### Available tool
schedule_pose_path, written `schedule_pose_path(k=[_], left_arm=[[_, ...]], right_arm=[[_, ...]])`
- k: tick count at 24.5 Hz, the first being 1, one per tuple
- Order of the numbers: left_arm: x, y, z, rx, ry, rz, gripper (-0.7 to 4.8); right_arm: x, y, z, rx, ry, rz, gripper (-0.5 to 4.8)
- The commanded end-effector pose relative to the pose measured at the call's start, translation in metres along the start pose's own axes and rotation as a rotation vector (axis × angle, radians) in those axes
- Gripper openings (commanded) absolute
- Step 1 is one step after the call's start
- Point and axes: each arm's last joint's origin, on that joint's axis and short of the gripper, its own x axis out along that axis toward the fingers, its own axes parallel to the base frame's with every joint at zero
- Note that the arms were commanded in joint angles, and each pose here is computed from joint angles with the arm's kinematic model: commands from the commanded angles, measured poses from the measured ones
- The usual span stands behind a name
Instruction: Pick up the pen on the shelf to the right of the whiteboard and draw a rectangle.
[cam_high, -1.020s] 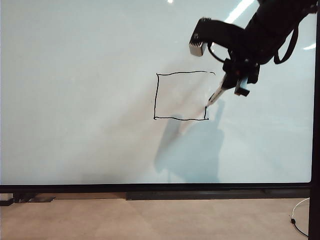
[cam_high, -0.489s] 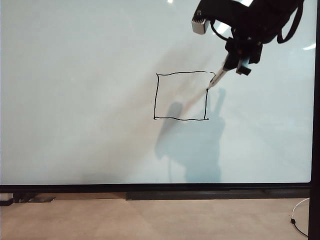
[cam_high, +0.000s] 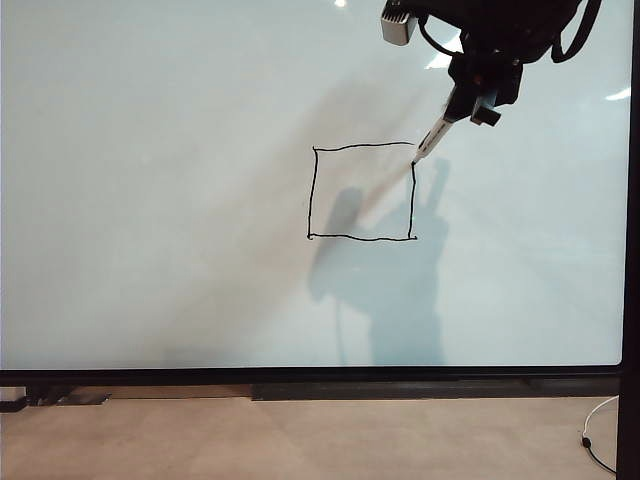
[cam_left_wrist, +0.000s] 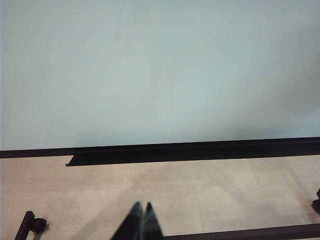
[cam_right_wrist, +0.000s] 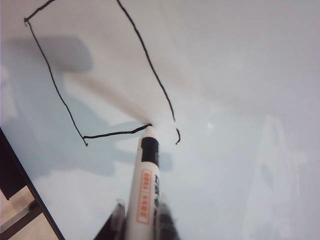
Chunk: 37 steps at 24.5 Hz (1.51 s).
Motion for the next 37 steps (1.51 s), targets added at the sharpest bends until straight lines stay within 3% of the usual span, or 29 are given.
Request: schedule_pose_path(k=[1, 13, 16, 19, 23, 29, 31, 37], left_arm=[[0.000, 0.000, 0.002, 0.001, -0.010, 0.000, -0.05], [0.000, 0.000, 0.002, 0.001, -0.010, 0.000, -0.05], [0.000, 0.000, 0.002, 0.001, -0.010, -0.001, -0.05], [0.000, 0.000, 0.002, 0.001, -0.009, -0.001, -0.05], [0.000, 0.000, 0.002, 0.001, -0.009, -0.001, -0.05], [0.000, 0.000, 0.002, 0.001, -0.009, 0.000, -0.05], [0.000, 0.000, 0.002, 0.001, -0.010, -0.001, -0.05], [0.000, 0.000, 0.002, 0.001, -0.009, -0.001, -0.05]], right_arm=[[-0.008, -0.018, 0.007, 0.022, -0.041, -0.128, -0.06], [-0.026, -0.020, 0.011, 0.055, -0.039, -0.115, -0.06], [-0.057, -0.017, 0.012, 0.263, -0.065, -0.030, -0.06], [-0.085, -0.016, 0.004, 0.390, -0.150, -0.074, -0.06], [-0.124, -0.009, -0.013, 0.467, -0.217, -0.140, -0.06], [-0.173, -0.002, -0.048, 0.597, -0.223, -0.195, -0.07], [-0.190, 0.010, -0.070, 0.666, -0.232, -0.249, -0.06], [-0.203, 0.031, -0.094, 0.762, -0.248, -0.341, -0.06]])
